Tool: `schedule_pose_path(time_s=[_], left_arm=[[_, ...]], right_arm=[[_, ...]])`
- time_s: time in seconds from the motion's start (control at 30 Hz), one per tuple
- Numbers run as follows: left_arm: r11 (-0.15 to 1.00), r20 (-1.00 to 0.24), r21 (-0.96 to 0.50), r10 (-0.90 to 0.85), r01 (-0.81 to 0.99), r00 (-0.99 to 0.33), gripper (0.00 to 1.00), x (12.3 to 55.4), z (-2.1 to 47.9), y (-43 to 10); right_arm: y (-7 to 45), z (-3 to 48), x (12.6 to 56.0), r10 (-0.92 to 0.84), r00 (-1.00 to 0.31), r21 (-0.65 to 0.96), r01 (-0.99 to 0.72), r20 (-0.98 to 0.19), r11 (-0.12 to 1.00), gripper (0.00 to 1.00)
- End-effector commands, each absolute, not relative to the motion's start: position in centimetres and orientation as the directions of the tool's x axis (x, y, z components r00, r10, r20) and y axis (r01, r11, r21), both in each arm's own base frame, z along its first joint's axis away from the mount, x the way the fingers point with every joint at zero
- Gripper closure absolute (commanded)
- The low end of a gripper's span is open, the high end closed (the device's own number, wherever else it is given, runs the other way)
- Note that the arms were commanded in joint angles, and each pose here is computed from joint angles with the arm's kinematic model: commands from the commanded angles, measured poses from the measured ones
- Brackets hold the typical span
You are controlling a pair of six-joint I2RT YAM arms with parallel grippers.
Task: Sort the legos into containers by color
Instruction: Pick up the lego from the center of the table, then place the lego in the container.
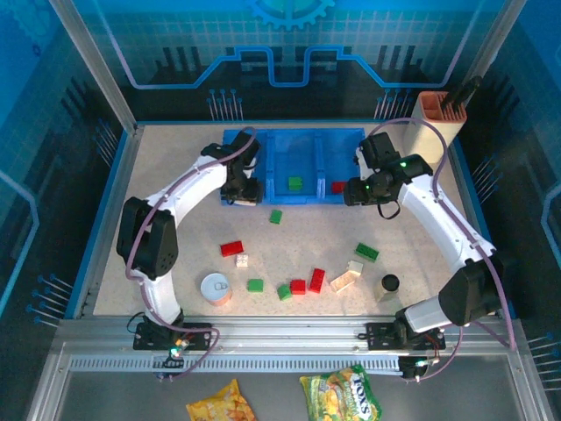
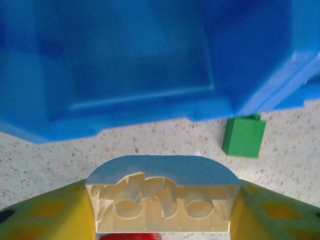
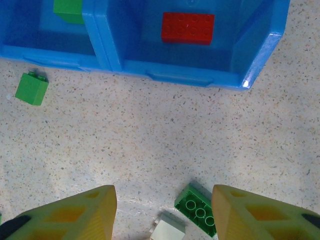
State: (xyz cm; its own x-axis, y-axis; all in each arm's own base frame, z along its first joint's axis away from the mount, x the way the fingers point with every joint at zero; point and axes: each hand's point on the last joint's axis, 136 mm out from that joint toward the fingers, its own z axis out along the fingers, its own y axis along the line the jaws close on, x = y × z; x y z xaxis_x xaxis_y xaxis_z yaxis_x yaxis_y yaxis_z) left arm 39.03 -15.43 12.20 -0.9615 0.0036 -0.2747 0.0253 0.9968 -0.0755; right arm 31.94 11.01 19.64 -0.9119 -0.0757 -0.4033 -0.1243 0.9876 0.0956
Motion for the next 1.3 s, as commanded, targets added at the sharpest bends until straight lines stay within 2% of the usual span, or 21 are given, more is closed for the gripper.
schedule_pose_path(time_s=[0.0, 0.27, 0.53, 0.9, 1.27], left_arm=[[0.996, -0.282, -0.073, -0.072, -0.053, -0.957, 0.41, 41.0, 12.1, -15.0], [0.991, -0.272, -0.08, -0.124, -0.106, -0.954, 0.4, 45.0, 11.5, -14.7], [0.994, -0.235, -0.048, -0.107, -0.099, -0.966, 0.4, 47.2, 9.4, -14.2], [0.995, -0.145, -0.041, -0.092, -0.087, -0.985, 0.4, 47.6, 5.3, -13.7], [0.995, -0.107, -0.048, -0.091, -0.086, -0.99, 0.33, 47.4, 3.7, -13.9]], right_arm=[[10.1, 21.0, 31.5, -0.062, -0.906, 0.09, -0.11, -0.419, 0.99, 0.46], [9.7, 21.1, 30.8, -0.057, -0.906, 0.085, -0.102, -0.42, 0.991, 0.46], [9.2, 21.2, 29.9, -0.054, -0.906, 0.077, -0.095, -0.419, 0.993, 0.46], [9.0, 20.6, 29.4, -0.04, -0.912, 0.084, -0.081, -0.407, 0.993, 0.46], [9.0, 20.8, 29.4, -0.031, -0.909, 0.088, -0.074, -0.415, 0.993, 0.46]])
